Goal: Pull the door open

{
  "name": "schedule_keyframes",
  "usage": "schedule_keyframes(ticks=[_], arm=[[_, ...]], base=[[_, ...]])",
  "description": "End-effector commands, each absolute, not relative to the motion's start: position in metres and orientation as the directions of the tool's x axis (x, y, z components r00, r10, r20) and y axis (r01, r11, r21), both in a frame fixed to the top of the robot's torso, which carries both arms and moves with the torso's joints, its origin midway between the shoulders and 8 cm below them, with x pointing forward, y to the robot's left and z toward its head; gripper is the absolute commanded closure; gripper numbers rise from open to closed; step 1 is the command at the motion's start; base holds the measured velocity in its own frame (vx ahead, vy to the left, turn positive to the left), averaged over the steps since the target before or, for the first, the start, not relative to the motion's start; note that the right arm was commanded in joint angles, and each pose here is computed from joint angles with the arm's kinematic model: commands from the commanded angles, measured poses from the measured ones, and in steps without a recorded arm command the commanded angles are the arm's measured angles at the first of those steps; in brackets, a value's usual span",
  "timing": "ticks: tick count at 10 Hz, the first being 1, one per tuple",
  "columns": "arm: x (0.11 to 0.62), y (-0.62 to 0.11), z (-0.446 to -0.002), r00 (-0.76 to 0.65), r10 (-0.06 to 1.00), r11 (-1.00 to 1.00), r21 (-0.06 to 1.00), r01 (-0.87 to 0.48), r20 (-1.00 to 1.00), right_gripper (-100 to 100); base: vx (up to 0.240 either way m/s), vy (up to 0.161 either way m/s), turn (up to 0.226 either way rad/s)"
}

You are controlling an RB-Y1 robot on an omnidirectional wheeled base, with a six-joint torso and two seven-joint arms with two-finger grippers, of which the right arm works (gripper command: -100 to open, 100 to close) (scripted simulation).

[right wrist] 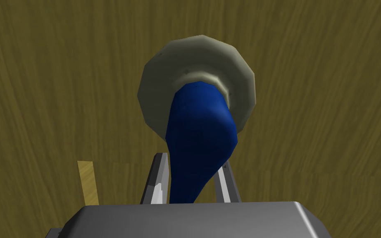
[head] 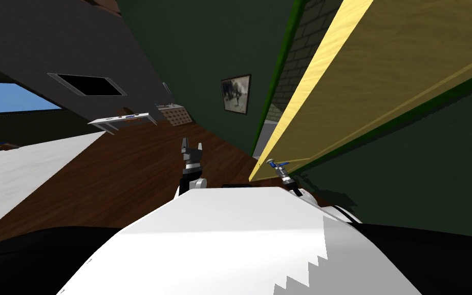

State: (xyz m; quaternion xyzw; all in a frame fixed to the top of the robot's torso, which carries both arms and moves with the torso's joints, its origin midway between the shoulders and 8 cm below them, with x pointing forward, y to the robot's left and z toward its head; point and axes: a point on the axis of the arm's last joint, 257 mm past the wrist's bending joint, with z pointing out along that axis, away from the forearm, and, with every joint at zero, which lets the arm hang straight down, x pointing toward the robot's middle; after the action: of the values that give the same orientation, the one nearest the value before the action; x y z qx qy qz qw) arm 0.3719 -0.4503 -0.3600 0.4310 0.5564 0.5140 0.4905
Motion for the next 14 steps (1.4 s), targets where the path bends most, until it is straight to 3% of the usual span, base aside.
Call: schedule_keyframes(ticks=[1, 14], arm=[[0.380, -0.446, -0.362, -0.137, 0.985, 0.103, 0.994, -0.022, -0.105, 100], [0.462, -0.415, -0.359, -0.047, 0.993, 0.106, 0.994, -0.015, -0.106, 100]], base=[[-0.168, -0.071, 0.123], [-0.190, -0.094, 0.147]])
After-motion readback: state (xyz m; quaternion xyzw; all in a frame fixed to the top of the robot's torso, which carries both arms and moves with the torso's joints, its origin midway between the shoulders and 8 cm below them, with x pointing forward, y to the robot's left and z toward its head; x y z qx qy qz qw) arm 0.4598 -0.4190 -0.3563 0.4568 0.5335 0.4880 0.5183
